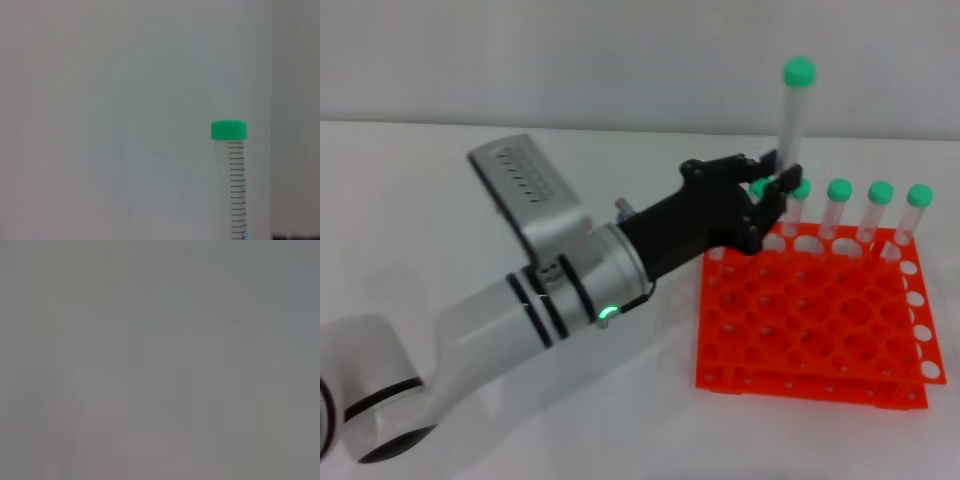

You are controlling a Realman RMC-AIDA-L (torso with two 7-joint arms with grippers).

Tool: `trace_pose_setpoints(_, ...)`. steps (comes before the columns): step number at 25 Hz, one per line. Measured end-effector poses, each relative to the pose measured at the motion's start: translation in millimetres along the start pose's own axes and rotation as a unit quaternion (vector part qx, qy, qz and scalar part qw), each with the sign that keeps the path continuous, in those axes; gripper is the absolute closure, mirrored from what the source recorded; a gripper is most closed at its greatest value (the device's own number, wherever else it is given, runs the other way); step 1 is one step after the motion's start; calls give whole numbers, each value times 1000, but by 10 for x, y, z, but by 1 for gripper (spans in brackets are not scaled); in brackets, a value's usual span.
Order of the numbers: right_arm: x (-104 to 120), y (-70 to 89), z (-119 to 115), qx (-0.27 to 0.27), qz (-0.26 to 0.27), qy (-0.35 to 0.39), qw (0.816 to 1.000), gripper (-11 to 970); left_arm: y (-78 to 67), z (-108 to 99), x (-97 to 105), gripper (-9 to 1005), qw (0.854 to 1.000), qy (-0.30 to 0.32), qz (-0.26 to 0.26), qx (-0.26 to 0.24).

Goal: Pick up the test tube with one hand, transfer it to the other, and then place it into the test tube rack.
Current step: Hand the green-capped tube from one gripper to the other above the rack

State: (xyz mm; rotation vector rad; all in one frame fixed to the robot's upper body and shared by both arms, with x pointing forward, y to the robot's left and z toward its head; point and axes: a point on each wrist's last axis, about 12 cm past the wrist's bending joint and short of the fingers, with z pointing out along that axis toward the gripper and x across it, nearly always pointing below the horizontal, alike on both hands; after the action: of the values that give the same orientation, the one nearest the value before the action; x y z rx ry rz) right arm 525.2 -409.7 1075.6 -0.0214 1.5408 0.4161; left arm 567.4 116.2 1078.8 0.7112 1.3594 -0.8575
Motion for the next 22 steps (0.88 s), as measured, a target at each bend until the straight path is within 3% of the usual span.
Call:
trace_pose_setpoints(5, -221, 99, 88, -115, -14, 17, 993, 90, -106, 210, 8, 813, 999, 33, 14, 28)
trace_pose_setpoints(14, -405, 369, 134, -251, -34, 3, 967, 90, -161, 325, -1, 815, 998, 46, 31, 39)
trace_pose_setpoints(22, -504, 622, 365, -323, 27, 0, 946, 89, -164, 349, -16, 816, 997, 46, 35, 44)
